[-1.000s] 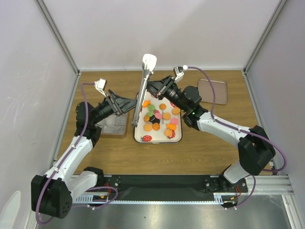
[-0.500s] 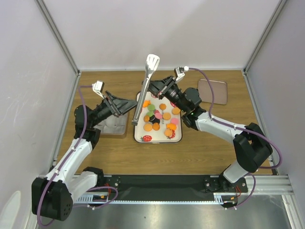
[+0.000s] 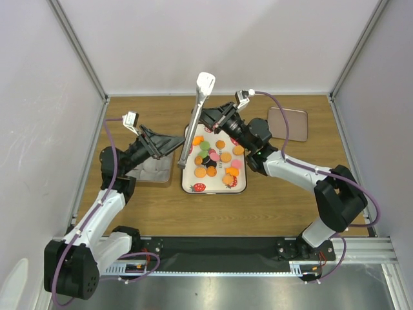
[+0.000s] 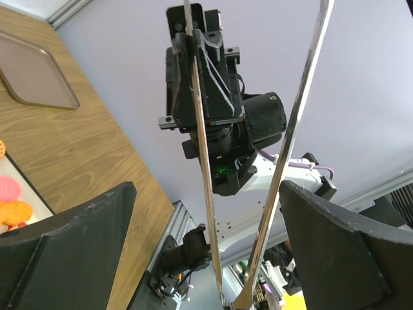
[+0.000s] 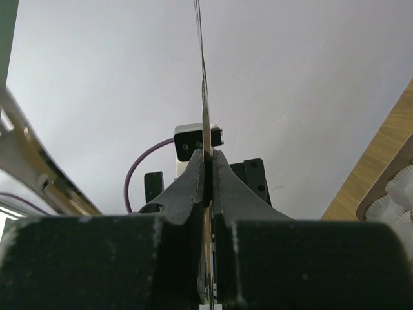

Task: Pack the cookies

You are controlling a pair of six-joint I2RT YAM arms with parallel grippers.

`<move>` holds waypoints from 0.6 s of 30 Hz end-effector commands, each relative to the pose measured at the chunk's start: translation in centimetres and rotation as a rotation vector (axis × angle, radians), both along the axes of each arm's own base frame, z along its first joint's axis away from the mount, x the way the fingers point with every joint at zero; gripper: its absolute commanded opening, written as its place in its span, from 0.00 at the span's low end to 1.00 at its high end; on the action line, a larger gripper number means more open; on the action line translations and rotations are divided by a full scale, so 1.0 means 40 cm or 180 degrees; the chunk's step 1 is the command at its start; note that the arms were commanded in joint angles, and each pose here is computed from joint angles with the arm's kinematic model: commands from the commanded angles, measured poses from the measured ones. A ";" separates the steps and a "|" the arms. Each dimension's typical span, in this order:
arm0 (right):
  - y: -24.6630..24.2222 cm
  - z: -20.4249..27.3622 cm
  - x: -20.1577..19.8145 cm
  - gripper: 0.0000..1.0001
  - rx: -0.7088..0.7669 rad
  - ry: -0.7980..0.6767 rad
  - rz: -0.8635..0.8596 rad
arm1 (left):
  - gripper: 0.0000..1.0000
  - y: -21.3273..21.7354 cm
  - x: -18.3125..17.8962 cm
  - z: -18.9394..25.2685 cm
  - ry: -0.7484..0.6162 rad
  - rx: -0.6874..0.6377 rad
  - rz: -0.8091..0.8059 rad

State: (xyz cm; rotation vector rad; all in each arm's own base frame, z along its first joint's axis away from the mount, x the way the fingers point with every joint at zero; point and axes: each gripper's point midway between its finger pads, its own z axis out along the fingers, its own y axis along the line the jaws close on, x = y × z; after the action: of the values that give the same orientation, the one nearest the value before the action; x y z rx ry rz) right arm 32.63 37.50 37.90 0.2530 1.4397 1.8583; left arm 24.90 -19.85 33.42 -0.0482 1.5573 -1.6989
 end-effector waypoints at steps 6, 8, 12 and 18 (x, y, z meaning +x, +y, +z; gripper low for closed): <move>0.037 0.097 -0.018 0.00 0.0240 -0.0257 0.0108 | 1.00 -0.002 -0.036 0.065 -0.0403 -0.0058 -0.0112; 0.046 0.097 -0.017 0.00 0.0230 -0.0261 0.0123 | 1.00 -0.005 -0.037 0.067 -0.0412 -0.0040 -0.0122; 0.070 0.096 -0.025 0.00 0.0204 -0.0266 0.0176 | 1.00 -0.016 -0.041 0.074 -0.0445 -0.0021 -0.0153; 0.118 0.099 -0.054 0.00 0.0175 -0.0306 0.0271 | 1.00 -0.031 -0.044 0.081 -0.0438 -0.0045 -0.0223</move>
State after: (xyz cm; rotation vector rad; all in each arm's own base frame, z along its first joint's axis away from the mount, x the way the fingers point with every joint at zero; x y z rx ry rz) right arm 31.48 41.61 38.76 0.1884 1.4469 1.9193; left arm 23.76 -20.78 34.36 0.0270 1.5351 -1.7350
